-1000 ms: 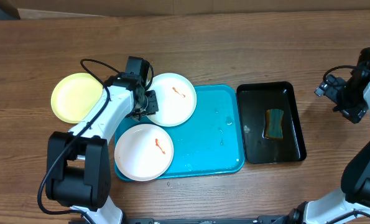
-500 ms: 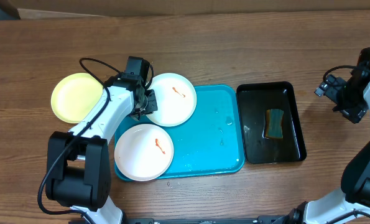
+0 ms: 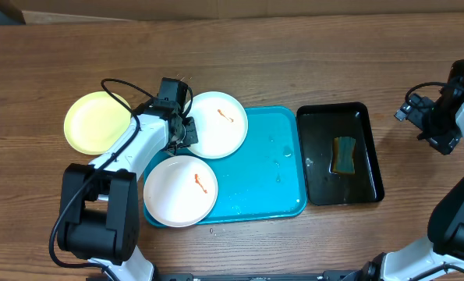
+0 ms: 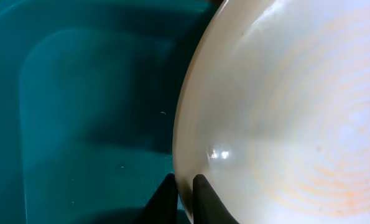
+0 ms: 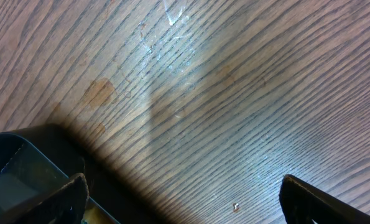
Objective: Clean dirty plates on tray and stack at the side
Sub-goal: 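Move the left gripper to the upper white plate and grip its edge, then slide the white plate rightward to the teal tray center with left gripper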
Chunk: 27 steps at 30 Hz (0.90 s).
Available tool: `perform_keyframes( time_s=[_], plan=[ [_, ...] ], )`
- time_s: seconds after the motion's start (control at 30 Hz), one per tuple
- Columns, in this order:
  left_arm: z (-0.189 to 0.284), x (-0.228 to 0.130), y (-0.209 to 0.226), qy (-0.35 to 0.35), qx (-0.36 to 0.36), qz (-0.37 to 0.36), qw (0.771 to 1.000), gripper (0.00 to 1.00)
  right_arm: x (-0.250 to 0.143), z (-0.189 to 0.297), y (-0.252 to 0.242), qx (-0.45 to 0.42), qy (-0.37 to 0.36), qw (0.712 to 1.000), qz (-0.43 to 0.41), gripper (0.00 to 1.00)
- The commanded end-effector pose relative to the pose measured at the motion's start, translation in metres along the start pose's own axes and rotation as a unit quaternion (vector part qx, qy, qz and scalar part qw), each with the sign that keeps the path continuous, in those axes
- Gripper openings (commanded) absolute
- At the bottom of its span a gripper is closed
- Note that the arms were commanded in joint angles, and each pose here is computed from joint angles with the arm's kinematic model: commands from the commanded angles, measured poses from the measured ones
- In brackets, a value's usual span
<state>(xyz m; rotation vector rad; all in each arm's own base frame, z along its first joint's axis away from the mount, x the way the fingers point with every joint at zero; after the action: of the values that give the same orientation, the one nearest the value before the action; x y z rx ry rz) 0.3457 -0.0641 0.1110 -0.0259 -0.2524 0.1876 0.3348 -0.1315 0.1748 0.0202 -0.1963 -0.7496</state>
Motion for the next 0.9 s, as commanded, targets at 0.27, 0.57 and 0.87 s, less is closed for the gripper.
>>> perform_keyframes(
  time_s=[0.27, 0.57, 0.87],
  plan=[
    [0.002, -0.012, -0.009, 0.043, -0.057, 0.004, 0.997, 0.07, 0.006, 0.011, 0.003, 0.008, -0.020, 1.000, 0.001, 1.00],
    [0.005, -0.026, -0.038, 0.059, -0.087, -0.037, 0.994, 0.06, 0.006, 0.011, 0.003, 0.008, -0.020, 1.000, 0.001, 1.00],
    [0.007, -0.044, -0.068, 0.058, -0.087, -0.090, 0.990, 0.11, 0.006, 0.011, 0.003, 0.008, -0.020, 1.000, 0.001, 1.00]
  ],
)
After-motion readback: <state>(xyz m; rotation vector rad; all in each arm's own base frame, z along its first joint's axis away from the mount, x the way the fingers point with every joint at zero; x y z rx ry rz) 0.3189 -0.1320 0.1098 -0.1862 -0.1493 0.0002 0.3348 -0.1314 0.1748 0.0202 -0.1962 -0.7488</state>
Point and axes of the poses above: each gripper's point midway between its finger pads, its own z axis back along the fingers, its own y axis along the line the jaws close on, x = y × z, the point moved 9 cm from there along z, back along the fingers, and after that the axes turned 1 degree about -z, right-handed, at the moved point
